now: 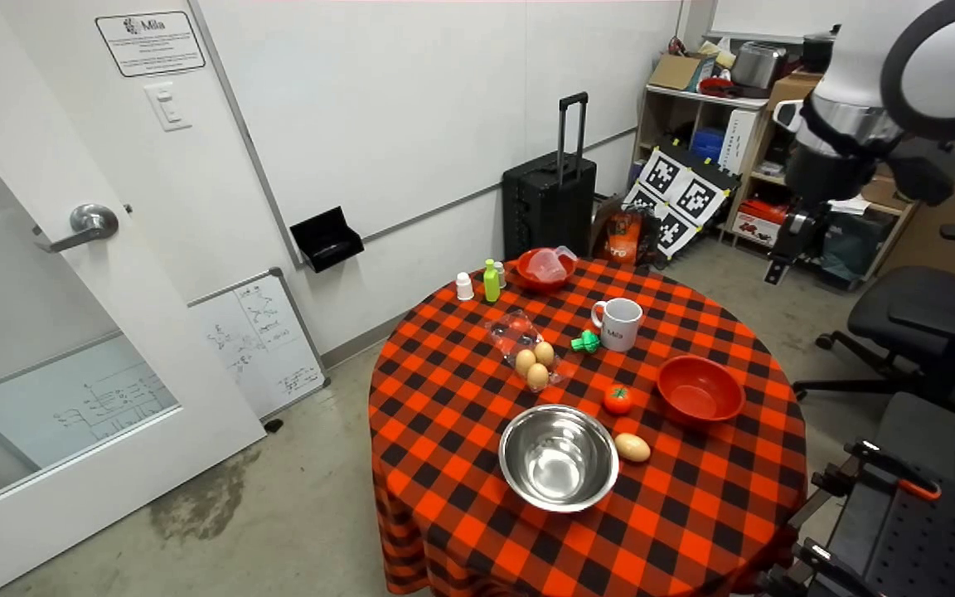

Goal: Pick up the tomato plush toy and place it inside the red bowl.

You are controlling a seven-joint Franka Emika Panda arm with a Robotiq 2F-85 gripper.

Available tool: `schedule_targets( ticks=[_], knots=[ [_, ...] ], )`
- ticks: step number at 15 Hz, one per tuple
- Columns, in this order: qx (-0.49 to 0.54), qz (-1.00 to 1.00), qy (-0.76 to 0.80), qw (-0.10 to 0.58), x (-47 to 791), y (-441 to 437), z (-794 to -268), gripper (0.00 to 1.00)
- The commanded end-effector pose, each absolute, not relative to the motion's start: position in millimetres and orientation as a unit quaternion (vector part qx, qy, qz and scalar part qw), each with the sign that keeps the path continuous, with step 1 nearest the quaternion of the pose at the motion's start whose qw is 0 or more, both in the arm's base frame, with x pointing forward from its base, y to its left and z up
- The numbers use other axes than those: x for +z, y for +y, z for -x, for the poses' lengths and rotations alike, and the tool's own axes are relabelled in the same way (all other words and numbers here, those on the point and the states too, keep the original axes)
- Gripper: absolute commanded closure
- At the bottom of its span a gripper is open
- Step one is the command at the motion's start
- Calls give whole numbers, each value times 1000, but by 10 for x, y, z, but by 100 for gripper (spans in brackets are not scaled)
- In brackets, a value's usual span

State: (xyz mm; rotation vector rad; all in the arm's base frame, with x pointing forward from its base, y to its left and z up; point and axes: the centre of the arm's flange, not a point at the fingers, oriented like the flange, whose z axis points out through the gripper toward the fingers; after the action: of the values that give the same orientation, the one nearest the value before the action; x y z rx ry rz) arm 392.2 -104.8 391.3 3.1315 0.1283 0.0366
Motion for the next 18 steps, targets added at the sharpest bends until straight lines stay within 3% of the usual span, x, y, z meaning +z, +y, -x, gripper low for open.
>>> schedule_targets(
  ticks=[1, 18],
  knots=[
    [-2, -999, 52, -13, 3536, -1005, -4386, 0],
    [-103, -978, 172, -57, 1482, -440, -5373, 0]
  ],
)
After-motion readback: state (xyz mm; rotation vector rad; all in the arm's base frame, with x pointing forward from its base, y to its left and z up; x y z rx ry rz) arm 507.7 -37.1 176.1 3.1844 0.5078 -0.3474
